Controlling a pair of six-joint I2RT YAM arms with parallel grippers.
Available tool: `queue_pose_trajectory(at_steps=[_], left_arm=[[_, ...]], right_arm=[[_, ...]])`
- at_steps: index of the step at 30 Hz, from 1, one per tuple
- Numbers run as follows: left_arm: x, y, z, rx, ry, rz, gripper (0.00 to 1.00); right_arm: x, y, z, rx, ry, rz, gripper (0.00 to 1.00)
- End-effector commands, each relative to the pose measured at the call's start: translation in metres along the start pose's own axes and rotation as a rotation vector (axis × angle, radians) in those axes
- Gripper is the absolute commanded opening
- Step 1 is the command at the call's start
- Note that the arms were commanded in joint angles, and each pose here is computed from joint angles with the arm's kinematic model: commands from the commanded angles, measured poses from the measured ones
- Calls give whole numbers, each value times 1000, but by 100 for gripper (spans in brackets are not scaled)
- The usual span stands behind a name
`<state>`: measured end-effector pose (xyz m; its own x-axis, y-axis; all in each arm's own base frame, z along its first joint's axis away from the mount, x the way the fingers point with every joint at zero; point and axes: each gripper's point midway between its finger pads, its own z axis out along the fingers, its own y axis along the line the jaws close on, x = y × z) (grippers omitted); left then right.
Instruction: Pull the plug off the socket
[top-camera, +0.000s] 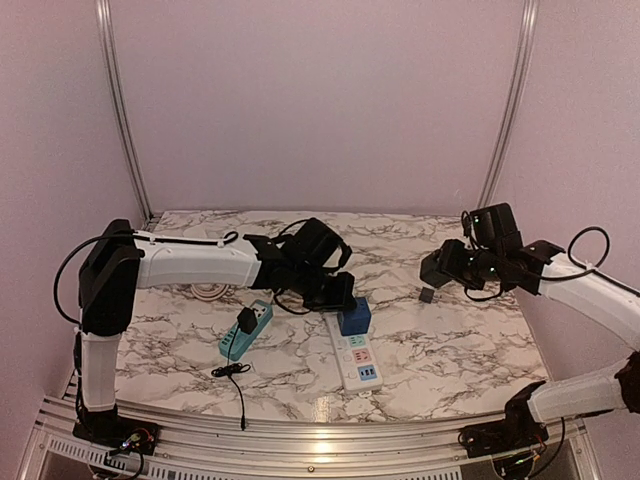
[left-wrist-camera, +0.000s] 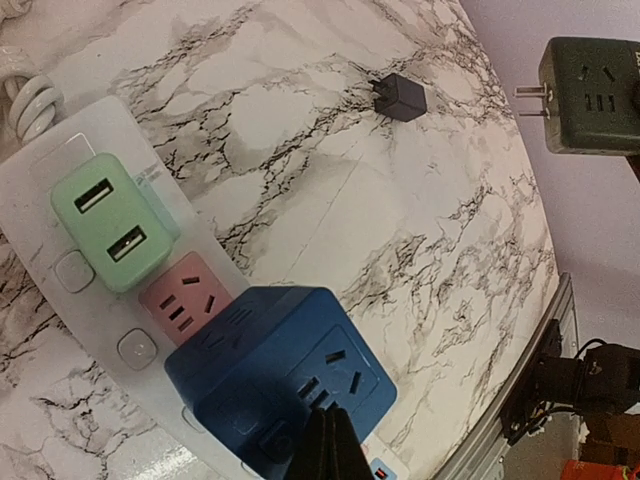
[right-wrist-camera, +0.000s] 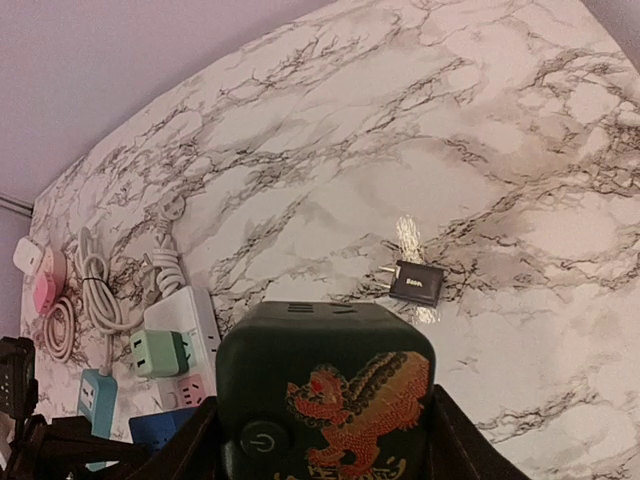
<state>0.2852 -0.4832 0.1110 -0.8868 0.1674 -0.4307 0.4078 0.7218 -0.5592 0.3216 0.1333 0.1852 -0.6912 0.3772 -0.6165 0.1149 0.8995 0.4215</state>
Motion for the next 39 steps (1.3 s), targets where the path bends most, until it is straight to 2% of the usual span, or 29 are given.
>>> queue_pose_trajectory(at_steps=[1,14,24,35,39], left_arm=[[-12,-1,-9,-39,-10,20,0],[-31,-20,-55,-18,-108,24,2],[-38,-23,-78,-12,-142,17,3],[-52,-29,-93,28,-184,-18,4],[-56,-33,-91,57,-181,-26,4]], right_arm=[[-37,7,5,-148,-84,51,22],[-74,-36,49,-265,-160,210,21],[-64,-34,106,-346,-66,314,20],[-51,-56,125,-321,-11,375,24],[-48,-66,127,-257,0,359,27]])
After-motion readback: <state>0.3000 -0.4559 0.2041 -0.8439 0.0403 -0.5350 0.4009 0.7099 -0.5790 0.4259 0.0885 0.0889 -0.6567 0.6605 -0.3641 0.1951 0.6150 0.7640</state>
